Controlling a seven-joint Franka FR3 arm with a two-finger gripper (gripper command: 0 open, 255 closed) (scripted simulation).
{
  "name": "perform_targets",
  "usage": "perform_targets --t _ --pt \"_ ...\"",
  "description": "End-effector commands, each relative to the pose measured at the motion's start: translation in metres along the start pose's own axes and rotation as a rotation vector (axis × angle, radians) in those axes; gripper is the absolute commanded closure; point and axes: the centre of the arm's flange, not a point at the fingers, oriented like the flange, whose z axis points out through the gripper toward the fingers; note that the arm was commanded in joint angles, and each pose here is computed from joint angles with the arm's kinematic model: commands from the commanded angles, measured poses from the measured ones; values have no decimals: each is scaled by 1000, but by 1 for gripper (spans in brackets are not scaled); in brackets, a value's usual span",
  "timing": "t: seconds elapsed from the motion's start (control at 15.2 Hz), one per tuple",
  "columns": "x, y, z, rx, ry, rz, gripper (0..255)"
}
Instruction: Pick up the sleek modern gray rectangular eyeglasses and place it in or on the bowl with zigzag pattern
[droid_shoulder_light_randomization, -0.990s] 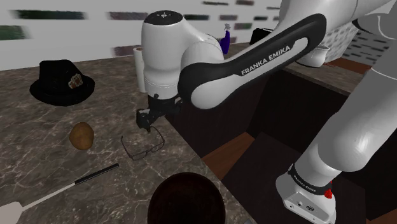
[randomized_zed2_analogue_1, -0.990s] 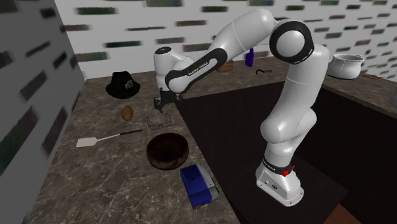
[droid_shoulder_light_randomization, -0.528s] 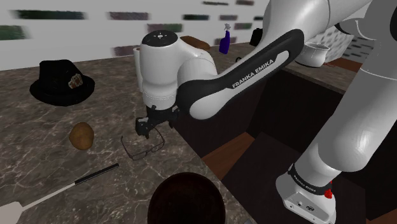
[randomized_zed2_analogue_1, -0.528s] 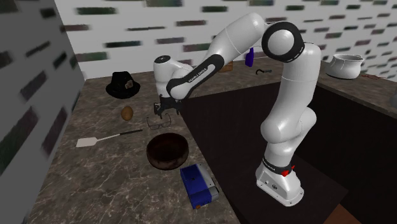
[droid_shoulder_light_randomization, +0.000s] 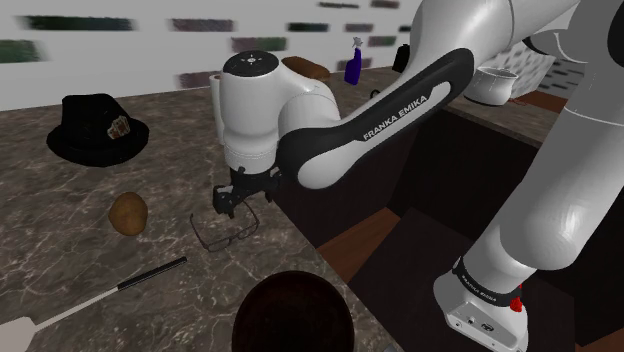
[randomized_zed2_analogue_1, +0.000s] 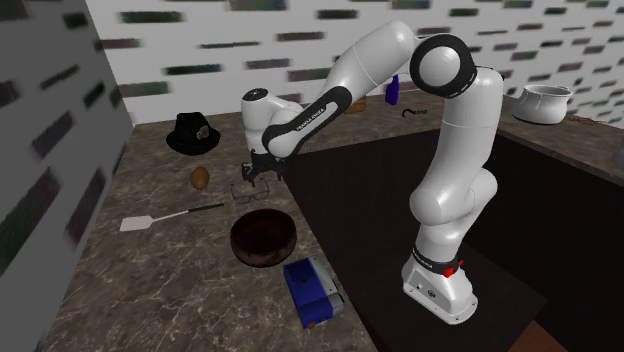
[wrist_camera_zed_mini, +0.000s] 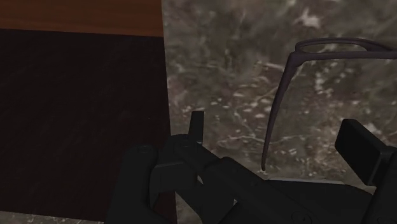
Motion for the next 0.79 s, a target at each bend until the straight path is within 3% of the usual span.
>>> perform_targets --t 0.0,0.73 --pt "0 0 0 0 0 0 255" --pt "2 0 -10 0 0 0 255"
